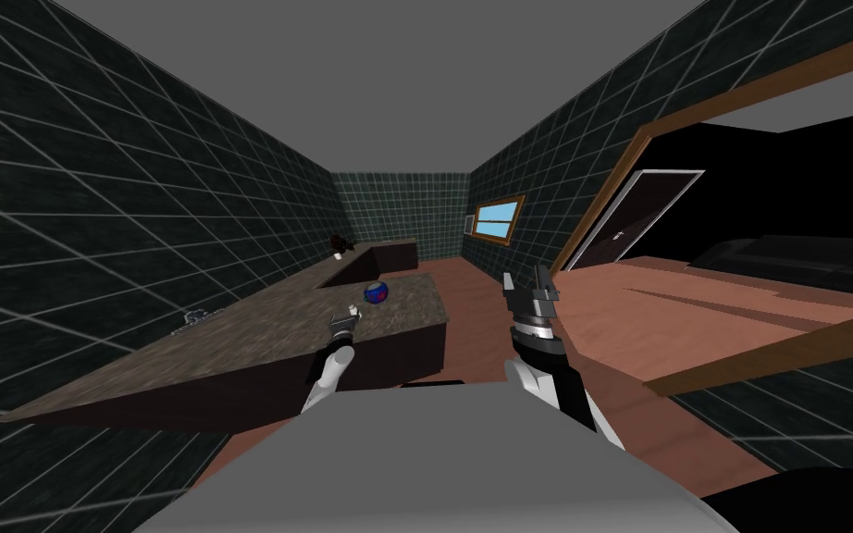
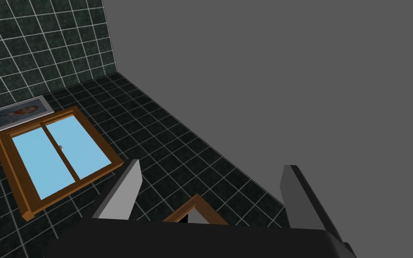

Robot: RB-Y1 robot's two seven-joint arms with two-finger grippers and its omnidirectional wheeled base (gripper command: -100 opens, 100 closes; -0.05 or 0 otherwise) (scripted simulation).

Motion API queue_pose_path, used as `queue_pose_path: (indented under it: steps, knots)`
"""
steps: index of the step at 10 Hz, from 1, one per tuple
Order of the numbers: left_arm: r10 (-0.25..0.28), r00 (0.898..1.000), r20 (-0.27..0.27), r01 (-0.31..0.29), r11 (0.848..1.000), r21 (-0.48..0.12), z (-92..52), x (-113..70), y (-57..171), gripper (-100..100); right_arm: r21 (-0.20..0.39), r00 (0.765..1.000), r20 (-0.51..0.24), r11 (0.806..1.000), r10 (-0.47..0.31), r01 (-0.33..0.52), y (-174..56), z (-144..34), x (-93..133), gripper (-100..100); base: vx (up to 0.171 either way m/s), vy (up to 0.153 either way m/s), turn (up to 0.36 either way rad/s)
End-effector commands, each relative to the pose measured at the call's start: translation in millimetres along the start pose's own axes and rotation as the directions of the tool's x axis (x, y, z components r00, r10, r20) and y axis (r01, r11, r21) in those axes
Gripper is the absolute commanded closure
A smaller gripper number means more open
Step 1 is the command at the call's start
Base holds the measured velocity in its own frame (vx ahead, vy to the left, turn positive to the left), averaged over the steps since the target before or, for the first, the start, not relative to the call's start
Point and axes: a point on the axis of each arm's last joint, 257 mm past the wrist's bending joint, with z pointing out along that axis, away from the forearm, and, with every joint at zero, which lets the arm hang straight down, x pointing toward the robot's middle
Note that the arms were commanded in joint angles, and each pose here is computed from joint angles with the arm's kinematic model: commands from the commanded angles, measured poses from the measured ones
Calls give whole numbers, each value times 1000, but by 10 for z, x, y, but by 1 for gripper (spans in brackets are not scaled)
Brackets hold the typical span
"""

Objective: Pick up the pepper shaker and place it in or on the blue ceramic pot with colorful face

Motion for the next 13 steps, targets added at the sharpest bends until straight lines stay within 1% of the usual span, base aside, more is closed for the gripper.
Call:
queue_pose_path:
  steps: [1,3,4,5,6,7,8,9,12,13]
  knots:
    - [-57,997,45,57,998,-1,-36,-173,110,-100,0,1000,0,1000,0,0,0,0,0,0,78,41,24]
    - [-123,988,90,123,992,4,-112,-340,265,-100,0,1000,0,1000,0,0,0,0,0,0,80,66,28]
    - [-149,983,105,149,989,7,-144,-391,334,-100,0,1000,0,1000,0,0,0,0,0,0,89,72,9]
    - [-164,980,112,165,986,7,-160,-408,390,-100,0,1000,0,1000,0,0,0,0,0,0,65,40,-2]
    - [-152,983,105,152,988,6,-144,-393,354,-100,0,1000,0,1000,0,0,0,0,0,0,0,0,0]
    - [-154,982,106,155,988,6,-146,-397,360,0,0,1000,0,1000,0,0,0,0,0,0,0,0,0]
    - [-155,982,107,153,988,26,-54,-396,325,-100,0,1000,0,1000,0,0,0,0,0,0,-31,27,-129]
    - [-155,982,107,152,988,33,-25,-396,315,-100,0,1000,0,1000,0,0,0,1,1,0,-42,43,-129]
    - [-161,981,111,154,986,70,144,-394,268,-100,0,1000,0,1000,0,0,0,1,1,0,-49,44,-122]
    - [-161,981,110,155,986,62,109,-392,288,-100,0,1000,0,1000,0,0,0,1,1,0,-25,24,-27]
